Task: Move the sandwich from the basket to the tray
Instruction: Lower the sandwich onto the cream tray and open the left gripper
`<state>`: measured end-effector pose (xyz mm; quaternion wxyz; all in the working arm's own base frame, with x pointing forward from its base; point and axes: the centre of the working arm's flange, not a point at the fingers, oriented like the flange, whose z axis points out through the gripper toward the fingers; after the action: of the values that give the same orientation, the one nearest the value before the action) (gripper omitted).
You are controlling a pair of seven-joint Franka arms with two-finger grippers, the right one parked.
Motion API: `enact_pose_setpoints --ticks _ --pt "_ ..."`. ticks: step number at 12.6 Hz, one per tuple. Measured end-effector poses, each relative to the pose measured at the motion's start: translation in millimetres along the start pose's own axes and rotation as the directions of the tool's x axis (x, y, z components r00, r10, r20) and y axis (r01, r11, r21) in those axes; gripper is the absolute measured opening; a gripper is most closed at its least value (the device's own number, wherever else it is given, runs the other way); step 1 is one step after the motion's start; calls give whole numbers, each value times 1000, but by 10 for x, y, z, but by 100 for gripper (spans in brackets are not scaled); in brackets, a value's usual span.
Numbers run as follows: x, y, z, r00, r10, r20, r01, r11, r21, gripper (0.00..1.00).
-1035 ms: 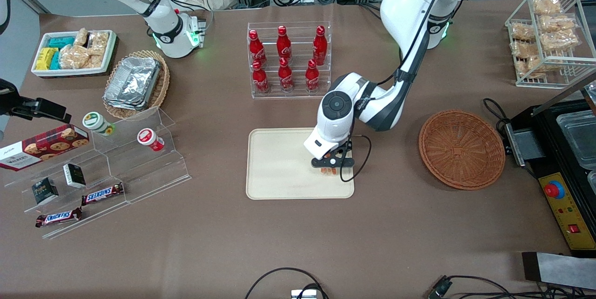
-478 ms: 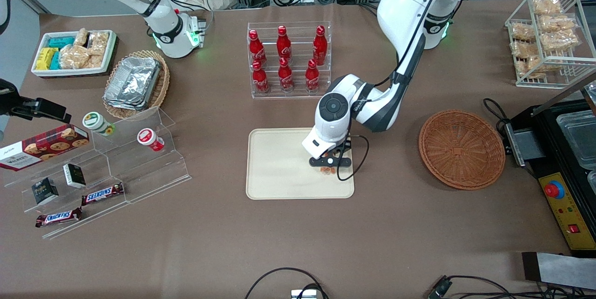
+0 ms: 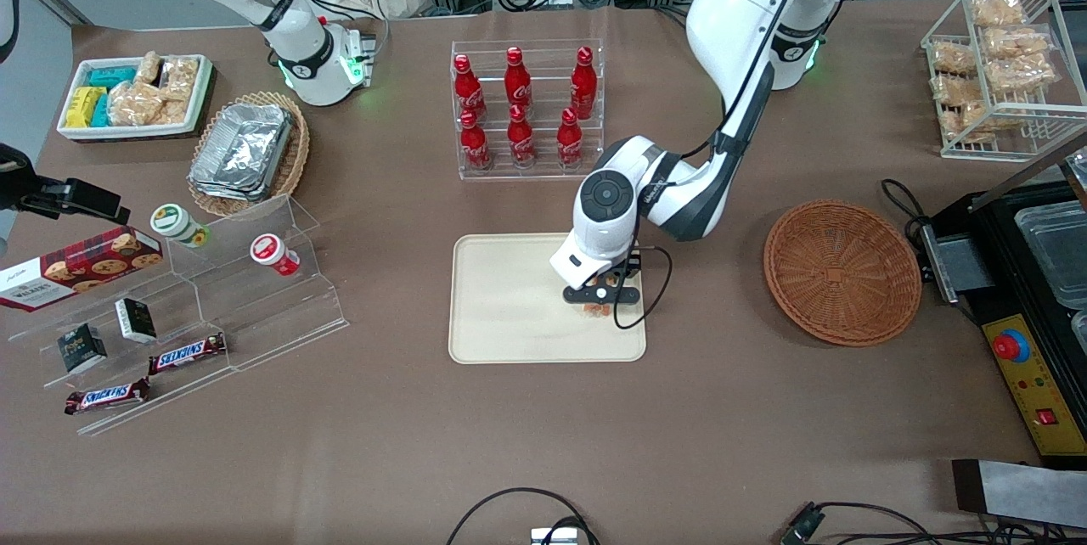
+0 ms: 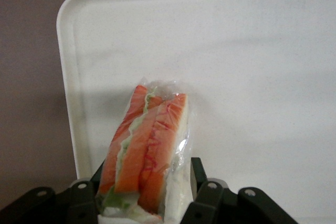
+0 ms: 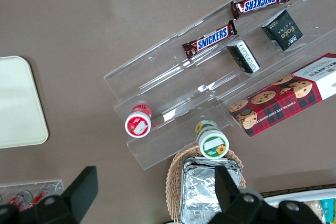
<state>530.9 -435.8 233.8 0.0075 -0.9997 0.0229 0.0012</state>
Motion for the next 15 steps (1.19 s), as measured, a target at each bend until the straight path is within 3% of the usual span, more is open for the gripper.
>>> enact_pose_setpoints --ticks 7,11,15 --pt "93 -38 -220 1000 -15 -25 15 1000 -11 76" --pt "337 -322 -657 993 -74 -87 73 997 -24 83" --pt "597 -773 -940 979 -160 -129 160 987 -14 85"
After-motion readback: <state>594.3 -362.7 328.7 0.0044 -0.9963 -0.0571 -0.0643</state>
